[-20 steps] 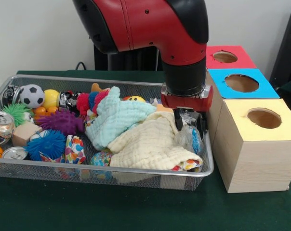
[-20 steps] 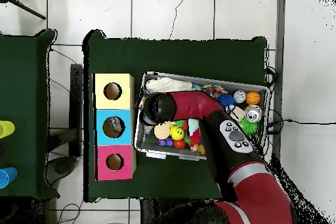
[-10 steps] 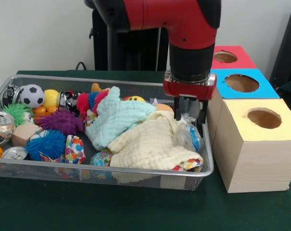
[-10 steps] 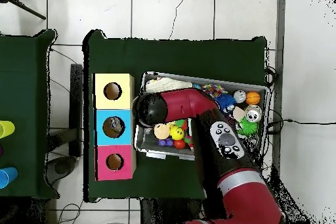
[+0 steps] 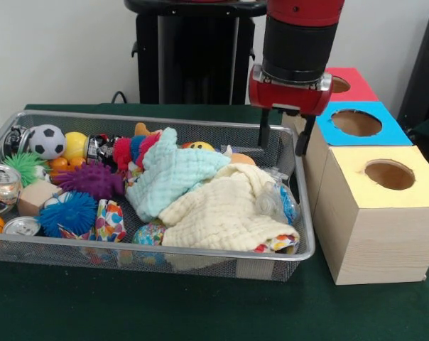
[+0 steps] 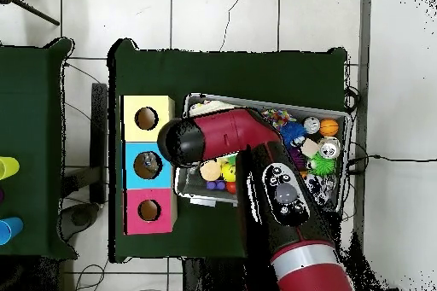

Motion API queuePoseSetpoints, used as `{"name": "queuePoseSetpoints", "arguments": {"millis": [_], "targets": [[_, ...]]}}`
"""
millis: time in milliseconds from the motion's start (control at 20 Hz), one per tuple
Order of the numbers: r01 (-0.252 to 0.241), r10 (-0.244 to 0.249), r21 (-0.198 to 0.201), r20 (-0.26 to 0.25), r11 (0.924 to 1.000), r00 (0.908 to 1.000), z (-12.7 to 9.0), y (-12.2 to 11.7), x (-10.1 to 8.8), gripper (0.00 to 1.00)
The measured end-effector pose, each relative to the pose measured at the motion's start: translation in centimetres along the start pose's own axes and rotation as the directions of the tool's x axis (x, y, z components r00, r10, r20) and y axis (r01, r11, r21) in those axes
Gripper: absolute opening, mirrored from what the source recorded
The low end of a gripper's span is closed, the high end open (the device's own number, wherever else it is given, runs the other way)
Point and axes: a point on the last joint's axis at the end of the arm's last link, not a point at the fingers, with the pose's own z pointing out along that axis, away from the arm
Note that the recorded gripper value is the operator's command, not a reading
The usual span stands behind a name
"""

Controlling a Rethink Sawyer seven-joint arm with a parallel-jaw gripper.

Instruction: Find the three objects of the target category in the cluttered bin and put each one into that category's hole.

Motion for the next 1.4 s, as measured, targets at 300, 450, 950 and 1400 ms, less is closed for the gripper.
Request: {"name": "queuePoseSetpoints", "arguments": {"millis": [300, 450, 950, 1400], "targets": [[-0.037, 0.037, -0.016, 0.001, 0.9992, 0.9993, -0.2, -2.0, -1.1, 1.0], [-0.06, 0.06, -0.028, -0.011, 0.9978, 0.9982, 0.4, -3.2, -1.5, 1.0], [-0.085, 0.081, -0.085, -0.044, 0.9928, 0.9957, 2.8, -3.8, -1.3, 1.0], [-0.058, 0.048, -0.136, -0.072, 0.9891, 0.9962, 3.9, -1.0, -0.3, 1.0]]}}
